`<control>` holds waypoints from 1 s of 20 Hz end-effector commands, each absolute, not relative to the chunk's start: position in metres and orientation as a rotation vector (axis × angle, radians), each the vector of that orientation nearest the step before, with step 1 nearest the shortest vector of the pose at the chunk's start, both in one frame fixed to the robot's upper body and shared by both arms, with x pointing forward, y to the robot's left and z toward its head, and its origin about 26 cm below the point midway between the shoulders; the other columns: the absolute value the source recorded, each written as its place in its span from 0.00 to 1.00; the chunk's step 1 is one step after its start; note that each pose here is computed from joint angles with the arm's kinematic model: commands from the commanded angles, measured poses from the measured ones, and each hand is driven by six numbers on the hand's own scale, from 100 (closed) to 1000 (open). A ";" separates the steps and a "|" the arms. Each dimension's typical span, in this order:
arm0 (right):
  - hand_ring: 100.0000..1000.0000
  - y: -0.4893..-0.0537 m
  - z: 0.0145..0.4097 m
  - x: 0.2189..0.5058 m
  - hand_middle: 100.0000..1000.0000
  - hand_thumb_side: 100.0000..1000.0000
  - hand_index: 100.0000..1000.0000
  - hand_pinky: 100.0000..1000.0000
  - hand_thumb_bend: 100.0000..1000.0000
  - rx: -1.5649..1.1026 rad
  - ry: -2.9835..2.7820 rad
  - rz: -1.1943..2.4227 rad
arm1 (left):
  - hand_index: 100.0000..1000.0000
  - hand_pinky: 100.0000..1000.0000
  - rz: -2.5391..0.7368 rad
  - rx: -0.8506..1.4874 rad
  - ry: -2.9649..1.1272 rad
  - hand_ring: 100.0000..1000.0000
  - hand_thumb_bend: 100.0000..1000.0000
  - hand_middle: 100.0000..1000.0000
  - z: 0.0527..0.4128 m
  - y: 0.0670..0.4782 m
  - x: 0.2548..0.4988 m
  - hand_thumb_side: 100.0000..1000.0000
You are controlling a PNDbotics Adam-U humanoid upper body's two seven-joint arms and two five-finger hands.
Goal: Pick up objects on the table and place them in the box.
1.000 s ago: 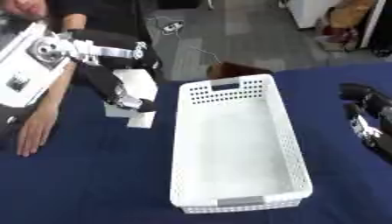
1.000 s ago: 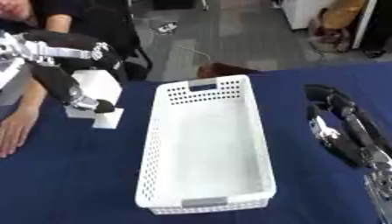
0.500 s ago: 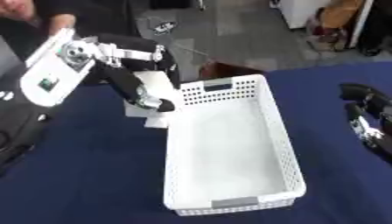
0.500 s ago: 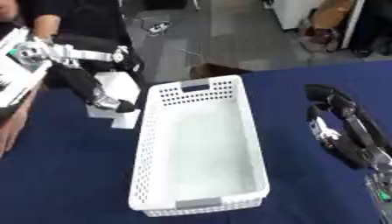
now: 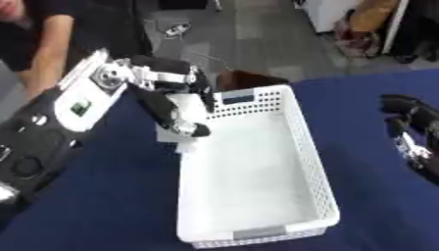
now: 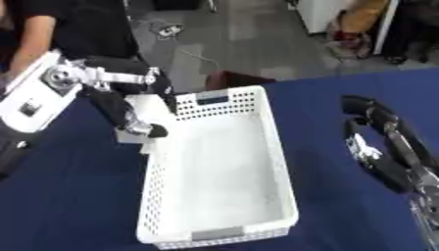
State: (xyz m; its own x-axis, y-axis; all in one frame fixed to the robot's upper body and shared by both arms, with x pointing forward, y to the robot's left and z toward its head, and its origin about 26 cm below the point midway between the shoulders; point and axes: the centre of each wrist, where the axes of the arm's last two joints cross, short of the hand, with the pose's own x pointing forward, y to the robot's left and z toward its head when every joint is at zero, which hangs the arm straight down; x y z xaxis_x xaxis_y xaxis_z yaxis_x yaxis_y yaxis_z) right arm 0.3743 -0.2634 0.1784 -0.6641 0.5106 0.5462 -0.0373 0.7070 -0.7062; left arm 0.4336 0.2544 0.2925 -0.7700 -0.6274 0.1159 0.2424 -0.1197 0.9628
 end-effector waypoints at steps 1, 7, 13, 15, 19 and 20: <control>0.83 -0.259 0.193 0.374 0.88 0.72 0.88 0.78 0.00 -0.360 -2.186 0.916 | 0.26 0.00 -1.956 0.484 -1.591 0.00 0.05 0.04 0.301 0.255 0.435 0.17; 0.83 -0.254 0.196 0.375 0.88 0.72 0.88 0.78 0.00 -0.344 -2.206 0.914 | 0.26 0.00 -1.949 0.519 -1.615 0.00 0.05 0.04 0.289 0.242 0.443 0.17; 0.83 -0.250 0.200 0.376 0.88 0.72 0.88 0.78 0.00 -0.331 -2.224 0.912 | 0.26 0.00 -1.946 0.547 -1.625 0.00 0.05 0.04 0.277 0.233 0.449 0.17; 0.83 -0.249 0.201 0.376 0.88 0.72 0.88 0.78 0.00 -0.328 -2.229 0.911 | 0.25 0.00 -1.939 0.554 -1.633 0.00 0.02 0.03 0.273 0.231 0.450 0.17; 0.83 -0.247 0.203 0.376 0.88 0.72 0.88 0.78 0.00 -0.322 -2.237 0.910 | 0.27 0.00 -1.928 0.580 -1.657 0.00 0.05 0.05 0.270 0.227 0.452 0.18; 0.83 -0.246 0.203 0.376 0.88 0.72 0.88 0.78 0.00 -0.321 -2.239 0.911 | 0.28 0.00 -1.930 0.588 -1.661 0.00 0.07 0.06 0.269 0.225 0.452 0.19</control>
State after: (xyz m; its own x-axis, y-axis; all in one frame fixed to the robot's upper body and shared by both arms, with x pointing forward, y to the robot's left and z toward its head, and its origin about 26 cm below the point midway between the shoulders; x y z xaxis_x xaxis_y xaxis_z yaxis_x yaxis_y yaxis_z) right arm 0.3772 -0.2486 0.1918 -0.7075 0.4653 0.5320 -0.0439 0.7223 -0.6901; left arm 0.4527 0.2233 0.2570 -0.7725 -0.6339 0.0387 0.1467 -0.1189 0.9820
